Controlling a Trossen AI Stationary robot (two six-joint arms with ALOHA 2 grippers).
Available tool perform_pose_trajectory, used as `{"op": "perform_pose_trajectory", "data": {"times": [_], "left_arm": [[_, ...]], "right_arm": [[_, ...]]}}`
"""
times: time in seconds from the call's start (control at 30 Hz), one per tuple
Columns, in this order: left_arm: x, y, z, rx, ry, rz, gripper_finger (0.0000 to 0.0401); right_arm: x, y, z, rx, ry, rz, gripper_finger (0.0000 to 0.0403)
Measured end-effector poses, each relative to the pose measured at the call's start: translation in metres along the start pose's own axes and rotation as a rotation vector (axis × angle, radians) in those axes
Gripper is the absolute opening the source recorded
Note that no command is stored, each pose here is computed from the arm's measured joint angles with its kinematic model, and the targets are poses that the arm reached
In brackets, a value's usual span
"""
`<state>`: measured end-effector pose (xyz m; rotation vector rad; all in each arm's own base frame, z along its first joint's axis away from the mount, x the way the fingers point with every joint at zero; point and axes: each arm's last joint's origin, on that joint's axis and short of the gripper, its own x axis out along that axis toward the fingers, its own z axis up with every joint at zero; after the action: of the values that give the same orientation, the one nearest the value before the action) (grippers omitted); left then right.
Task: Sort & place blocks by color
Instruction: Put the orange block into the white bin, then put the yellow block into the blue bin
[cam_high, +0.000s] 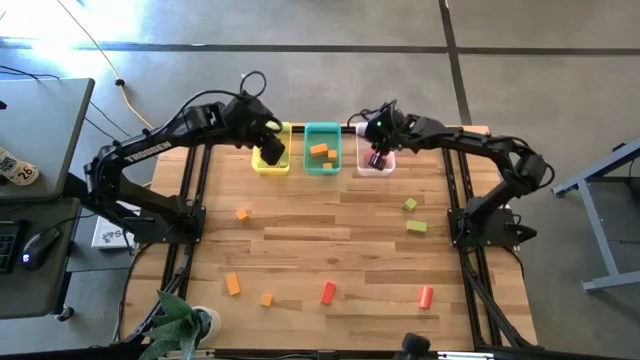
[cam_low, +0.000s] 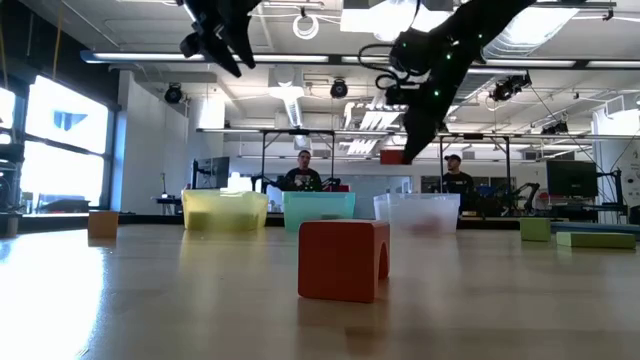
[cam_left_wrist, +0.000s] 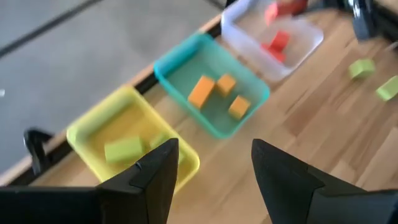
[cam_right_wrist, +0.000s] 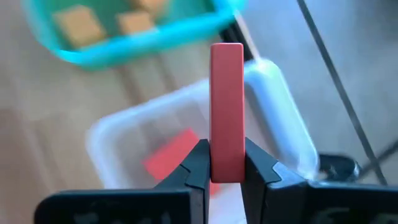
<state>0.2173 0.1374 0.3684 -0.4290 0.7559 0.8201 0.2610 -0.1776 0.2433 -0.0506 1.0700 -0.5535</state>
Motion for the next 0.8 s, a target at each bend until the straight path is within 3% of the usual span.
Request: {"op": "perform_pose_trajectory", "data": {"times": [0.23, 0.5, 0.8], "left_arm": [[0.011, -0.012, -0.013, -0.026, 0.132, 0.046, 0.0193], [0.027, -0.029, -0.027, -0.035, 0.259, 0.111, 0.0193], [0.047, -0.045, -0.048, -0.069, 0.443, 0.251, 0.0193]], "right_arm": [[0.024, -0.025, -0.018, 0.098, 0.122, 0.031, 0.0032], [0.045, -0.025, -0.025, 0.127, 0.184, 0.094, 0.0034], [0.046, -0.025, -0.025, 0.150, 0.185, 0.074, 0.0103]]}}
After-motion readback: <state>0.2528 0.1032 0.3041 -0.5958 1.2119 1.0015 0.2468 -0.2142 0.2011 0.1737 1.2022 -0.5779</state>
